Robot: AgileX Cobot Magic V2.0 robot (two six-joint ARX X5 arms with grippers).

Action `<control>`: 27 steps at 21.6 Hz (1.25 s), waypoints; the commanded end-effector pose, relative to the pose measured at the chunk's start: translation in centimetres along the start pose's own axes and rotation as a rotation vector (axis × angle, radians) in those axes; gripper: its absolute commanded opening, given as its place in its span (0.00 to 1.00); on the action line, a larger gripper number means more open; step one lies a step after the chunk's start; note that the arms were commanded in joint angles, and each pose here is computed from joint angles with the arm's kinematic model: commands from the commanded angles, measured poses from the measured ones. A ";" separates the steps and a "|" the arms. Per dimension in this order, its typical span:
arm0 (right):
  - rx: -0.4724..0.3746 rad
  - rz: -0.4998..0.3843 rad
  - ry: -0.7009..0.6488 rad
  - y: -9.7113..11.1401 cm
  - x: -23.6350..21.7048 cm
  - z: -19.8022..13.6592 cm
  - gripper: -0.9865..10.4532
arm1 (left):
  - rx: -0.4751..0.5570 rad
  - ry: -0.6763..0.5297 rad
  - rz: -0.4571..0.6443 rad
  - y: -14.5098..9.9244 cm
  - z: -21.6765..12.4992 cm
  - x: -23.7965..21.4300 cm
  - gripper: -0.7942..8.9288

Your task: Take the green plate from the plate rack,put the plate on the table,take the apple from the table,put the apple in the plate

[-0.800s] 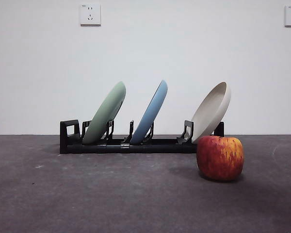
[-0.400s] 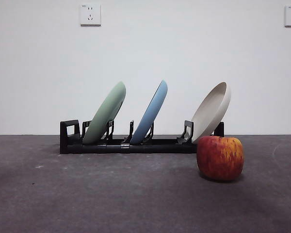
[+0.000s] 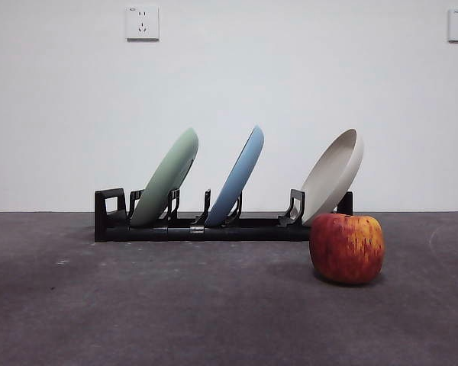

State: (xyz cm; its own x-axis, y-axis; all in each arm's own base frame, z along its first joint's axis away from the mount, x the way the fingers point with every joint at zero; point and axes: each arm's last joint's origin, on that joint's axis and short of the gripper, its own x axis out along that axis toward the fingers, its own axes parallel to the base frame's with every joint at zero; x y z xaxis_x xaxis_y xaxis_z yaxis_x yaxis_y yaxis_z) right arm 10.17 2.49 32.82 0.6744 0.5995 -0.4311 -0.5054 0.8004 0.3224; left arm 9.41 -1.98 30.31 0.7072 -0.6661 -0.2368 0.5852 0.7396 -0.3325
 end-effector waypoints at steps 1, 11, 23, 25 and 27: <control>-0.075 0.049 0.069 0.4 -0.3 0.9 0.08 | 0.048 0.041 -0.046 -0.3 0.4 -0.1 0.07; -0.046 0.070 0.198 0.3 -0.1 1.2 0.41 | 0.036 0.132 -0.055 -0.9 0.5 -0.7 0.46; -0.022 0.064 0.205 0.3 -0.1 1.1 0.66 | 0.030 0.116 -0.025 -0.3 1.1 0.0 0.73; -0.022 0.064 0.205 0.3 -0.1 1.1 0.66 | 0.034 0.099 -0.042 0.2 1.8 0.9 0.73; -0.022 0.064 0.205 0.3 -0.1 1.1 0.66 | 0.047 0.088 -0.064 0.7 2.6 2.2 0.73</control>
State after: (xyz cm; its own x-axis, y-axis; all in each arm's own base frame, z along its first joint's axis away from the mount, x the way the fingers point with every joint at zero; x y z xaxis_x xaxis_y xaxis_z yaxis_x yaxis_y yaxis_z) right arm 10.55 2.67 33.84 0.5184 0.6321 -0.5760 -0.5544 0.7612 0.3364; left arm 12.22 -2.63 31.64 0.6308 -0.7129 -0.3065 0.6453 0.7013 -0.3031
